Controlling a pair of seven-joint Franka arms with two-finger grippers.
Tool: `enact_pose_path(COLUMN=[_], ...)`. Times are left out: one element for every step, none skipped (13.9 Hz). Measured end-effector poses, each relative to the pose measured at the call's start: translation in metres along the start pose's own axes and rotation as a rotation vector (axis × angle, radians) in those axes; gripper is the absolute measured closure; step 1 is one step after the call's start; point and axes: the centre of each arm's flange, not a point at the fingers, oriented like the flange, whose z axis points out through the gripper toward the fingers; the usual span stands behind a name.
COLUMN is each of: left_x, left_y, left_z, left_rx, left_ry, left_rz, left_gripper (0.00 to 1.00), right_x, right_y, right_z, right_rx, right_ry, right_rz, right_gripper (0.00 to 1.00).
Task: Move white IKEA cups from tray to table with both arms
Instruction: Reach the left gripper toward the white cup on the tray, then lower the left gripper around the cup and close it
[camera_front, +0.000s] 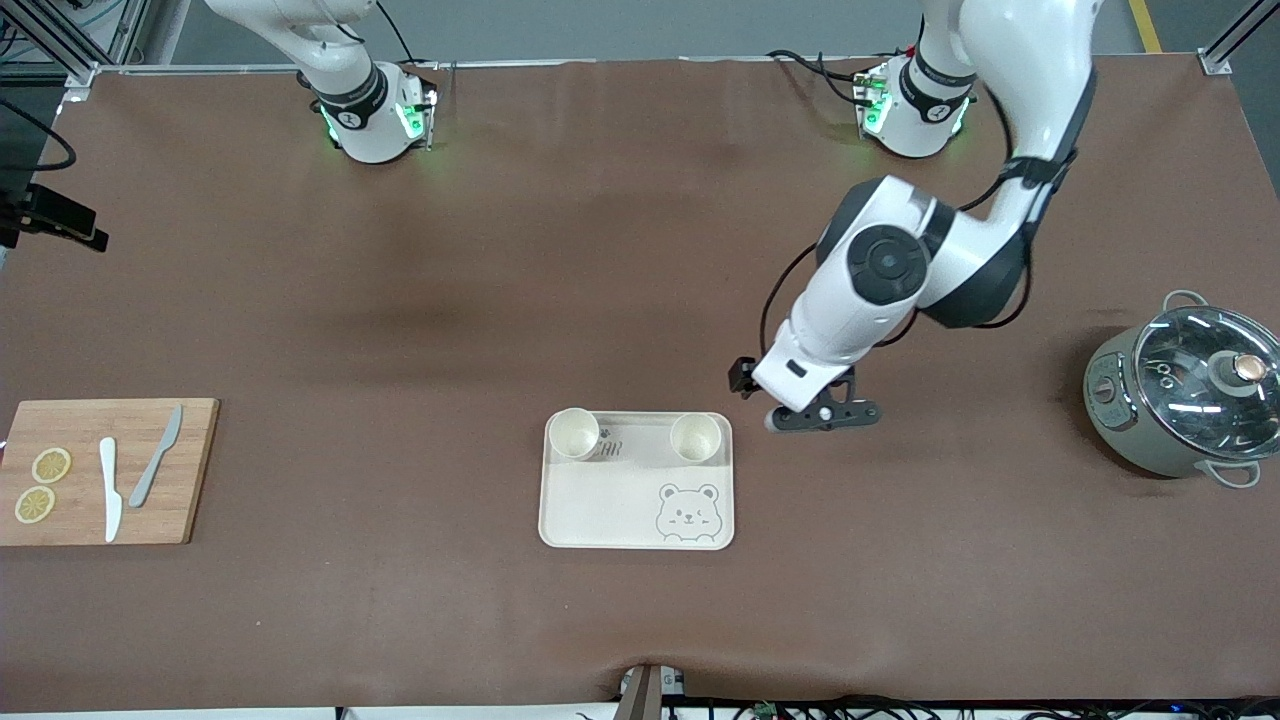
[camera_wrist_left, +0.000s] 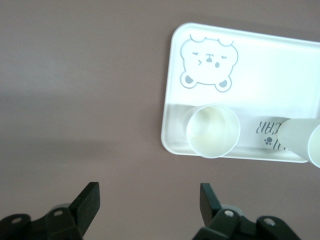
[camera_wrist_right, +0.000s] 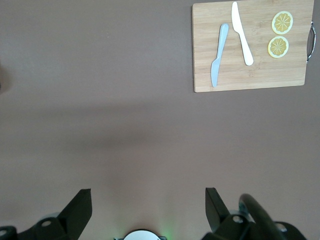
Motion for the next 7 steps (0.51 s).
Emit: enact_pose_path(left_x=[0.002, 0.005, 0.008, 0.01, 0.012, 0.012, 0.009], left_y=[0.002, 0.002, 0.001, 0.001, 0.001, 0.003, 0.007], left_z=[0.017, 0.032, 0.044, 0.055, 0.064, 0.072, 0.081], left_rx=[-0.006, -0.01, -0.013, -0.019, -0.026, -0.033, -0.038], left_ry=[-0.006, -0.012, -0.018, -0.019, -0.017, -0.014, -0.014], left_rz=[-0.005, -0.009, -0.014, -0.017, -0.019, -0.018, -0.012], left_gripper=[0.13, 0.15, 0.16, 0.2, 0.2, 0.24, 0.25], right_x=[0.003, 0.005, 0.006, 0.006, 0.008, 0.012, 0.015], right_y=[0.0, 0.0, 0.0, 0.001, 0.0, 0.0, 0.0], right_z=[0.003, 0.006, 0.007, 0.008, 0.012, 0.017, 0.021], right_rx=[0.0, 0.0, 0.0, 0.0, 0.0, 0.0, 0.0], right_ry=[-0.007, -0.011, -0.014, -0.018, -0.027, -0.037, -0.044], right_rz=[0.0, 0.001, 0.001, 0.001, 0.001, 0.0, 0.0], right_gripper=[0.0, 0.0, 0.0, 0.0, 0.0, 0.0, 0.0])
